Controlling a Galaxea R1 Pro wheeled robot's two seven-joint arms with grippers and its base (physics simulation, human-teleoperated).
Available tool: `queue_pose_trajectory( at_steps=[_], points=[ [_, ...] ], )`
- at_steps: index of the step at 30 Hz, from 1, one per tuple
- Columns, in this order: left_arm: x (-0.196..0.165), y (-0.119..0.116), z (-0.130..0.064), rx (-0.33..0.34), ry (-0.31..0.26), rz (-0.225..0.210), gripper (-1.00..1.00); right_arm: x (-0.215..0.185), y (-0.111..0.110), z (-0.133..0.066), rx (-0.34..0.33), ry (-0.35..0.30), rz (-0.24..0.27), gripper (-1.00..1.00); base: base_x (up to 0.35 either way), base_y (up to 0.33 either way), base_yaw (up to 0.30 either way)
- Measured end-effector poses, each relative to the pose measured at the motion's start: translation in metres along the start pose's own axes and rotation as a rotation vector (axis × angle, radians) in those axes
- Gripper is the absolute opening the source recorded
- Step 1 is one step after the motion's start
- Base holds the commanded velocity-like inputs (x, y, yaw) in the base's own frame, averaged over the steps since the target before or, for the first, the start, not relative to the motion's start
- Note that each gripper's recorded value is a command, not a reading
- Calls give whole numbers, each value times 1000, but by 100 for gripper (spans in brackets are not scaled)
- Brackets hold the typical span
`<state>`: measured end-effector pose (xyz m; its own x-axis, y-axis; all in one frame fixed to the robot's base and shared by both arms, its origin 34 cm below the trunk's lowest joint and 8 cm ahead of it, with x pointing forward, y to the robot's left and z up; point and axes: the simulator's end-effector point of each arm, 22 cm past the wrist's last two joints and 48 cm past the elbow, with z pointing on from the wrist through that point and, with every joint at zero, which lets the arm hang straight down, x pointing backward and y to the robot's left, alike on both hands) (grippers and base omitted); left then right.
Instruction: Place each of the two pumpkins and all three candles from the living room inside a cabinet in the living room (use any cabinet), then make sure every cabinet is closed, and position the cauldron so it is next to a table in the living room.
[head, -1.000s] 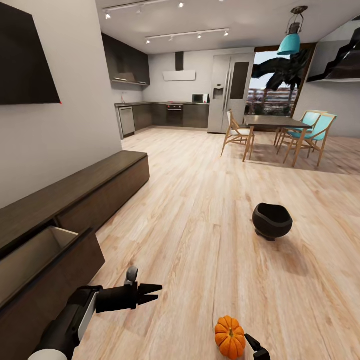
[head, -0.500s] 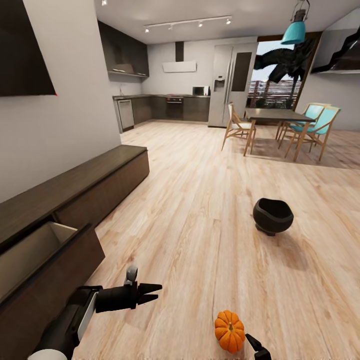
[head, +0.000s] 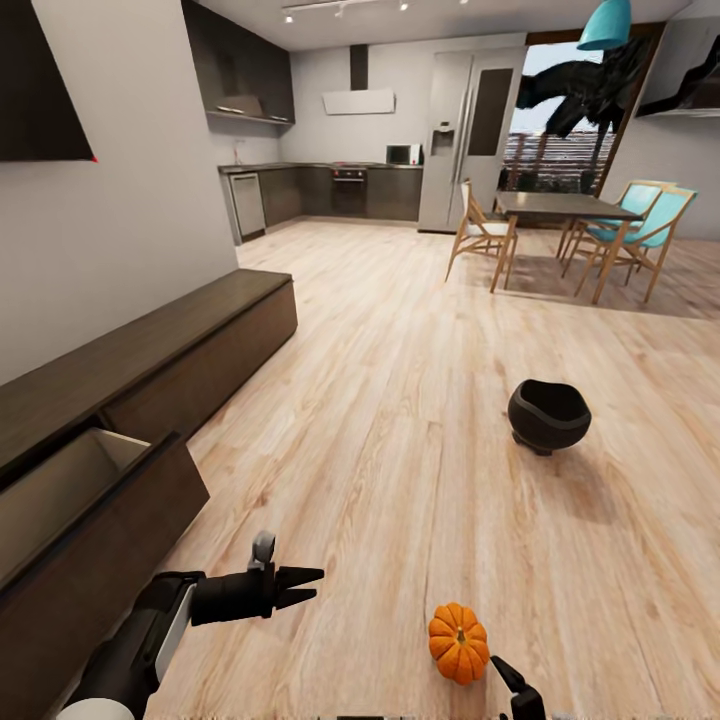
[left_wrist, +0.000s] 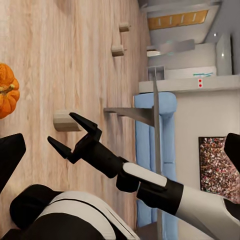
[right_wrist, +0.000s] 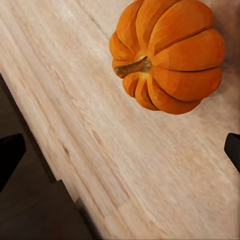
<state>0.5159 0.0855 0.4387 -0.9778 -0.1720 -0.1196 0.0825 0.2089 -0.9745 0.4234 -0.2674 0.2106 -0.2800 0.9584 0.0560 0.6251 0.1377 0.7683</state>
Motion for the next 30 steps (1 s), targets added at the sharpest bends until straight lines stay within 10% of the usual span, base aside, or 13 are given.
queue_pose_trajectory(
  at_steps=[13, 30],
  points=[
    [7, 23, 4, -9, 11, -51, 100, -8, 11, -2, -104, -7, -16, 100, 0, 0, 0],
    [11, 40, 1, -24, 19, -79, 100, -17, -3, -5, -77, 3, -12, 100, -24, 19, 0]
  ],
)
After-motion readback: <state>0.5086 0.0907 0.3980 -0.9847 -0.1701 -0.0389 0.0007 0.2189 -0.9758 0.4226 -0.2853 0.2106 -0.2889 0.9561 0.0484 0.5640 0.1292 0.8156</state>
